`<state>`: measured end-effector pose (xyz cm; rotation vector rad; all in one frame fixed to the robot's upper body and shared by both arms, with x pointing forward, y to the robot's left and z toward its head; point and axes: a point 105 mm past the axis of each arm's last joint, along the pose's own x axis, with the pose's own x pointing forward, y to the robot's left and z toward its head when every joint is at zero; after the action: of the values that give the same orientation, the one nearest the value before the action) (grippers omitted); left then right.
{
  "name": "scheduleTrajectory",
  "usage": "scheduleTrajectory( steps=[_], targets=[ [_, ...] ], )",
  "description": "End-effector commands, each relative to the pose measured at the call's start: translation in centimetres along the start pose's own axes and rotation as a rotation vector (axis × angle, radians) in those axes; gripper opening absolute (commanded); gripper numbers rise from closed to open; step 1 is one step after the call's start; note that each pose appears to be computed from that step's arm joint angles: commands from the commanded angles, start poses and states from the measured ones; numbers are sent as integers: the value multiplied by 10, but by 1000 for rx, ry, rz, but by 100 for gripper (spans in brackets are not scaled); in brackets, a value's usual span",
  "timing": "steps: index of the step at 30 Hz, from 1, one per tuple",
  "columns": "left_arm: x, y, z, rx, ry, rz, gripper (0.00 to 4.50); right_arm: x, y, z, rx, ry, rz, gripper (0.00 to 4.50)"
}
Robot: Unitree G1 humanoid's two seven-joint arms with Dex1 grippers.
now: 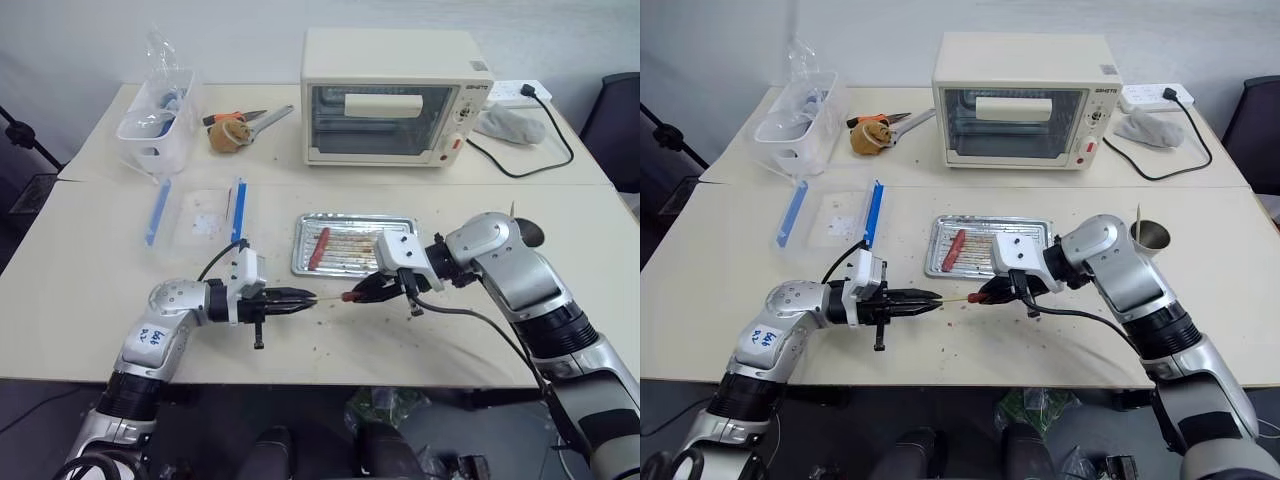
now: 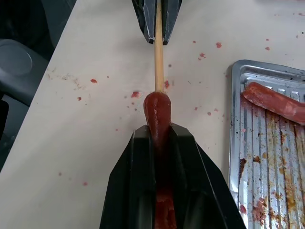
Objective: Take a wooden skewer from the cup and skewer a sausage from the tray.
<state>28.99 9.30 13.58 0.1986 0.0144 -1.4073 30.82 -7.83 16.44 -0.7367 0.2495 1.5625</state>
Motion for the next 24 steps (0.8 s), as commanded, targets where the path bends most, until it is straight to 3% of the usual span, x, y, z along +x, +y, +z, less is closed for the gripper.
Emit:
scheduleTrajectory(
  steps=[1,14,18,24],
  targets=[
    [28,-12,19,57,-63,-108,0,19,7,29,-92,-83,66,26],
    [52,-15,26,61,-109,-160,0,31,14,45,-129,-135,136,26],
    [43,-11,24,65,-95,-131,0,24,9,39,-44,-122,100,26],
    [8,3,16,76,-58,-16,0,-7,7,19,-28,-110,6,199]
  ],
)
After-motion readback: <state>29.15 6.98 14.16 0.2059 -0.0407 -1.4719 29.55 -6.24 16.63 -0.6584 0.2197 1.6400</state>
